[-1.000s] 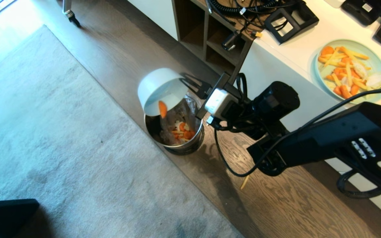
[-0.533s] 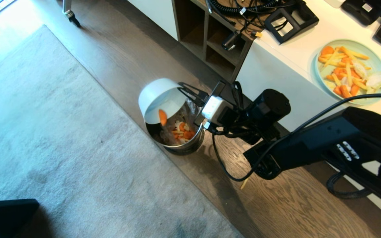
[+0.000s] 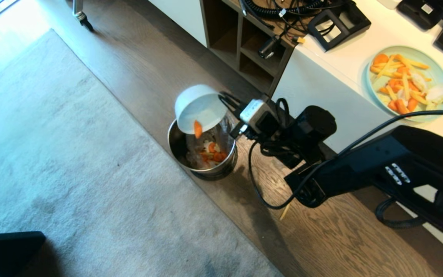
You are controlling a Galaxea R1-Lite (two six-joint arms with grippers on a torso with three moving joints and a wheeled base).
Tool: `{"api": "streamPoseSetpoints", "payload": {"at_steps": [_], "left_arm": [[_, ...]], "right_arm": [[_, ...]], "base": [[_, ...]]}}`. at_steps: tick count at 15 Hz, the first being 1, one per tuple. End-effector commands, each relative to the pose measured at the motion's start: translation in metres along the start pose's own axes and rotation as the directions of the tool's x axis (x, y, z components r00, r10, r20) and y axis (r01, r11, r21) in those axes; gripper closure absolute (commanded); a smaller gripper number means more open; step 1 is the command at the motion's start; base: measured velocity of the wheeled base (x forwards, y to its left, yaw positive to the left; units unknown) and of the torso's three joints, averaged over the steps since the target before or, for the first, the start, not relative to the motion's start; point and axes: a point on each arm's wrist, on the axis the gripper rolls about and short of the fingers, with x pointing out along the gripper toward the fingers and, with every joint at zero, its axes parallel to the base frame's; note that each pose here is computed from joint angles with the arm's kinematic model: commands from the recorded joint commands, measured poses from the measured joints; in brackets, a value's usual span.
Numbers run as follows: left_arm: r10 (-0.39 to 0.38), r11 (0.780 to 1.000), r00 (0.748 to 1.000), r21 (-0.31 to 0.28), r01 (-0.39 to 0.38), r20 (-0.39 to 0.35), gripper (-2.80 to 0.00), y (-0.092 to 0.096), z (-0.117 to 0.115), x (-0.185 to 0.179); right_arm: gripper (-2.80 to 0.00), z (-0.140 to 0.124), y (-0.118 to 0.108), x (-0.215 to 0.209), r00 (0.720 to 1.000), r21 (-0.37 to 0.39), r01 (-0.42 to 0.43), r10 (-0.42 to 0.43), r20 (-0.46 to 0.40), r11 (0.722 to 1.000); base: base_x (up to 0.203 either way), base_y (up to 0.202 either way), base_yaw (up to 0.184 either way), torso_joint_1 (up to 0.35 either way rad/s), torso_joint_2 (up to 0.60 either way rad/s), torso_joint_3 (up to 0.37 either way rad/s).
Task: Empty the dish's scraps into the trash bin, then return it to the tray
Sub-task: Pour the leftover food from the bowl into the trash can
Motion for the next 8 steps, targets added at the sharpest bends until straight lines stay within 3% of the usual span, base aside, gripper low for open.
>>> {"api": "streamPoseSetpoints", "payload": {"at_steps": [1, 4, 8], "left_arm": [[0.0, 1.0, 1.0, -0.001, 0.0, 0.001, 0.0, 0.0, 0.0, 0.0], [0.0, 1.0, 1.0, -0.001, 0.0, 0.001, 0.0, 0.0, 0.0, 0.0], [0.0, 1.0, 1.0, -0.001, 0.0, 0.001, 0.0, 0.0, 0.0, 0.0]], "right_arm": [[0.0, 0.014, -0.031, -0.004, 0.996, -0.044, 0.081, -0.08, 0.036, 0.996], [0.0, 0.032, -0.054, -0.021, 0.993, -0.015, 0.115, -0.115, -0.007, 0.993], [0.0, 0.067, -0.067, -0.061, 0.978, 0.072, 0.174, -0.164, -0.128, 0.982]], "base": [[0.0, 0.0, 0.0, 0.0, 0.0, 0.0], [0.0, 0.0, 0.0, 0.0, 0.0, 0.0], [0.0, 0.0, 0.0, 0.0, 0.0, 0.0]]}}
